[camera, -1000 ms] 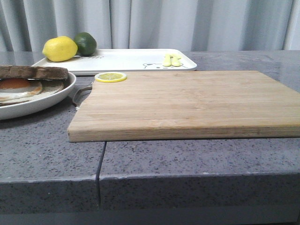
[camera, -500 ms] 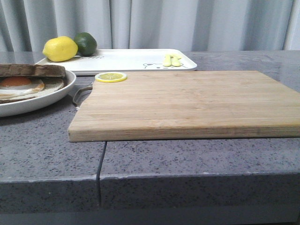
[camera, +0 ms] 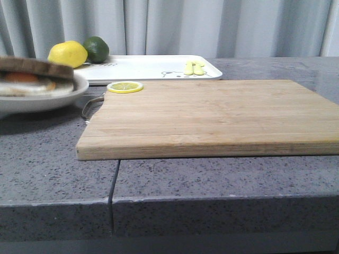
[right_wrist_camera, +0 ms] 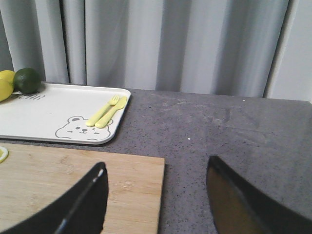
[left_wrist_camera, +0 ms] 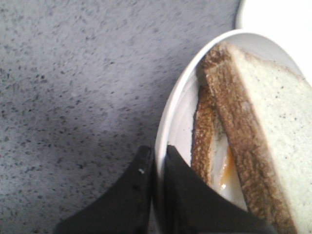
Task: Place bread and move sandwich to tray
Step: 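Grasp the plate rim with the left gripper and lift it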
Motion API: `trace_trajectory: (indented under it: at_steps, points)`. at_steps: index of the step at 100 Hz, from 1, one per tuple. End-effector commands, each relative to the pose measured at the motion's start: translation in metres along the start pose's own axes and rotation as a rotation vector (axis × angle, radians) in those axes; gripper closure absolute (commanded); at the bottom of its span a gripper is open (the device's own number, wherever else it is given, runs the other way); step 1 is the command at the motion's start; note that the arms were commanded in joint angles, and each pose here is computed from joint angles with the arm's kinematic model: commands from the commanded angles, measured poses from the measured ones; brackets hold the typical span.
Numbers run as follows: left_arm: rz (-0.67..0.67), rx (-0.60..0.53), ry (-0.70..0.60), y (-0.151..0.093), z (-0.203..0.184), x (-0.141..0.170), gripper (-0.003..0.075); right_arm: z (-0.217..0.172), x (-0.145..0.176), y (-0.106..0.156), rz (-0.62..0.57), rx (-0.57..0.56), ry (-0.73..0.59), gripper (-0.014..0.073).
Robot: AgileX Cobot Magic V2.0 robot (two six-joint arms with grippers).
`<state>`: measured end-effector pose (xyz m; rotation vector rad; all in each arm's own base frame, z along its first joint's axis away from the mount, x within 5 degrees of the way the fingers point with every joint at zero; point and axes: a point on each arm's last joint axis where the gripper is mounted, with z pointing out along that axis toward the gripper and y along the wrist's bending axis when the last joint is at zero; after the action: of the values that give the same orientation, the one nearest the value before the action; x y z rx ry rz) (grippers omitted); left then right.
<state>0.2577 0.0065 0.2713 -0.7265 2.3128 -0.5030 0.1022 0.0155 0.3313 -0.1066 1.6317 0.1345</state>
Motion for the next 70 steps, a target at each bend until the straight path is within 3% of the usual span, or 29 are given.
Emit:
trace_trajectory:
  at_steps: [1,37,70]
  points:
    - [-0.036,0.108,-0.146,-0.020,-0.028,-0.018,0.0739,-0.002,-0.017,-0.001,-0.011,0.014,-0.120,0.0147]
    - [-0.044,0.211,-0.216,-0.048,-0.053,-0.044,0.0740,-0.002,-0.017,-0.001,-0.011,0.014,-0.122,0.0147]
    - [0.041,0.264,-0.091,-0.094,-0.014,-0.078,0.0739,-0.002,-0.018,-0.001,-0.011,0.015,-0.130,0.0147]
